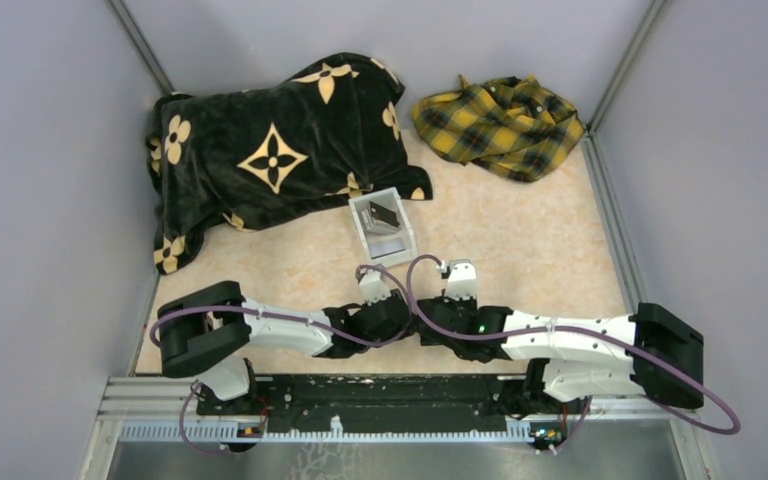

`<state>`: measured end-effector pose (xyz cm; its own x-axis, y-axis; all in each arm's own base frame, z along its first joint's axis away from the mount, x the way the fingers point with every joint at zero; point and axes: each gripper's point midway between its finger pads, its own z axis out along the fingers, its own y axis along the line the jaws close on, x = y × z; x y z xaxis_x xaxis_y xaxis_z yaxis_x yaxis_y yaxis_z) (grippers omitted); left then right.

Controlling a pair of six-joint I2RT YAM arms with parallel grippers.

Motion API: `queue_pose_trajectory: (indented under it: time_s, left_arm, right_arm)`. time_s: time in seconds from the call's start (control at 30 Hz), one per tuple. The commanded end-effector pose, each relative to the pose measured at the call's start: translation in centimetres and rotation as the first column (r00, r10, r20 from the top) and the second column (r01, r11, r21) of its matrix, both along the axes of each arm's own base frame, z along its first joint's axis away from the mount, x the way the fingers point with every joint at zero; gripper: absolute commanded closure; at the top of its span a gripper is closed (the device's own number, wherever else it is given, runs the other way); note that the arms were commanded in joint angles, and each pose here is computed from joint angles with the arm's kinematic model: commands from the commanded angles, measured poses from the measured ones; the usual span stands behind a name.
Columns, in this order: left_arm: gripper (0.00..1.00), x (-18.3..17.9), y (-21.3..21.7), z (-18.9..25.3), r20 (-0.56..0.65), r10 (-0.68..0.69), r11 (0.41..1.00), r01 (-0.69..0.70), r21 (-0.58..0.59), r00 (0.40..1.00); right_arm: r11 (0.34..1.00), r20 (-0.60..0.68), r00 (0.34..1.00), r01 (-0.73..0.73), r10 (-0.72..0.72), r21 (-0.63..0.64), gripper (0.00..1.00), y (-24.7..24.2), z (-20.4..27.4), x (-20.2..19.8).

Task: Put the credit cards into the card holder
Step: Close the card holder at the center of the board.

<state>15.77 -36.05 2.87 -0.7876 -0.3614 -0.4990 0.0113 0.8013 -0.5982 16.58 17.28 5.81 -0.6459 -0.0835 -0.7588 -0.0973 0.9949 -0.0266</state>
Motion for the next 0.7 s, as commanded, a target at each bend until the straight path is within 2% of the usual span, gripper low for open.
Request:
queue_pose_trajectory:
  time_s: [0.0,0.2,0.67]
  left_arm:
    - [0.56,-0.9,2.3,-2.6,-0.046,-0.002,0.996,0.006,0.084,0.999]
    - [0.55,-1.0,2.6,-2.7,-0.056,0.007,1.000,-0.006,0.015,0.998]
    - [0.57,-1.3,2.3,-3.1,-0.089,-0.014,0.998,0.008,-0.066,0.996]
  right_arm:
    - [0.999,0.039,0.999,0.001,-0.003,0.049,1.00,1.6,1.6,1.0]
    - [0.998,0.037,0.999,-0.023,0.021,0.059,1.00,2.2,1.4,1.1]
    - [0.997,0.010,0.999,-0.047,0.046,0.065,1.00,3.1,0.7,1.2]
